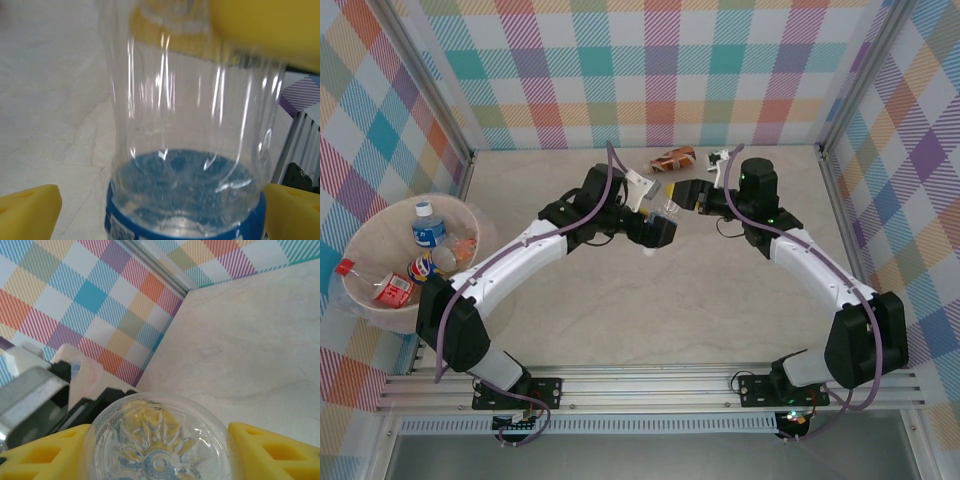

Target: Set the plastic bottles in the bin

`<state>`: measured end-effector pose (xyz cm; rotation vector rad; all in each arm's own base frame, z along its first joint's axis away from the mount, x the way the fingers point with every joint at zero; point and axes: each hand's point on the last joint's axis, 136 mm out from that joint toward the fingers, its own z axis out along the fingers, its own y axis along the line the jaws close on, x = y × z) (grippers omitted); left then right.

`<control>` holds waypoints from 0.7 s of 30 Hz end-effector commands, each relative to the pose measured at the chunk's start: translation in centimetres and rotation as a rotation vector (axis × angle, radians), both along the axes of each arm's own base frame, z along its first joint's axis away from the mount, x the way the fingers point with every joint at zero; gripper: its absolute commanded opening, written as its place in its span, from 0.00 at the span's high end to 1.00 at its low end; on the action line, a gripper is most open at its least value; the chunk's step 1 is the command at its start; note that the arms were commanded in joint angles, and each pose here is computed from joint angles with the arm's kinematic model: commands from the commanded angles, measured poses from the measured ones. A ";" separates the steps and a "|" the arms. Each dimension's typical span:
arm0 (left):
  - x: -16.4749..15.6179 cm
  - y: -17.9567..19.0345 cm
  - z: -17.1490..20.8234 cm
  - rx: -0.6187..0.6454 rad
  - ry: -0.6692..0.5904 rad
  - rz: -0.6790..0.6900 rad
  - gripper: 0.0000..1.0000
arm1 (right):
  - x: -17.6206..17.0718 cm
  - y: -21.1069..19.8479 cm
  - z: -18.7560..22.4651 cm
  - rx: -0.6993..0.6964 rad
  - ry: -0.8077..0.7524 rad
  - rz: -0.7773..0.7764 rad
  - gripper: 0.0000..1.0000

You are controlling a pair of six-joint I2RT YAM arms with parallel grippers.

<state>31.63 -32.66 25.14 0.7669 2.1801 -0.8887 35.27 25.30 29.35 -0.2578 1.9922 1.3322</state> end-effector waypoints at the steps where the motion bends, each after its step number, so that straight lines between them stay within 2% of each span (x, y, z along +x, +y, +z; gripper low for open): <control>1: -0.2 -1.2 2.3 -0.046 -0.083 -0.084 0.00 | -1.4 1.1 1.6 0.027 -0.016 0.088 0.46; 4: -1.3 -2.1 2.8 -0.091 -0.062 -0.165 0.02 | -1.8 1.7 2.3 0.041 -0.022 0.116 0.46; 8: -1.6 -2.4 2.5 -0.102 -0.041 -0.180 0.10 | -2.2 2.3 3.1 0.072 -0.022 0.149 0.46; 13: -1.5 -2.1 2.4 -0.101 -0.043 -0.160 0.29 | -2.4 2.5 3.8 0.092 -0.028 0.159 0.45; 15: -1.0 -1.6 2.3 -0.083 -0.053 -0.116 0.35 | -2.5 2.5 4.1 0.095 -0.033 0.158 0.42; 21: -0.4 -0.6 2.6 -0.077 -0.083 -0.037 0.39 | -2.5 2.3 4.0 0.087 -0.023 0.144 0.29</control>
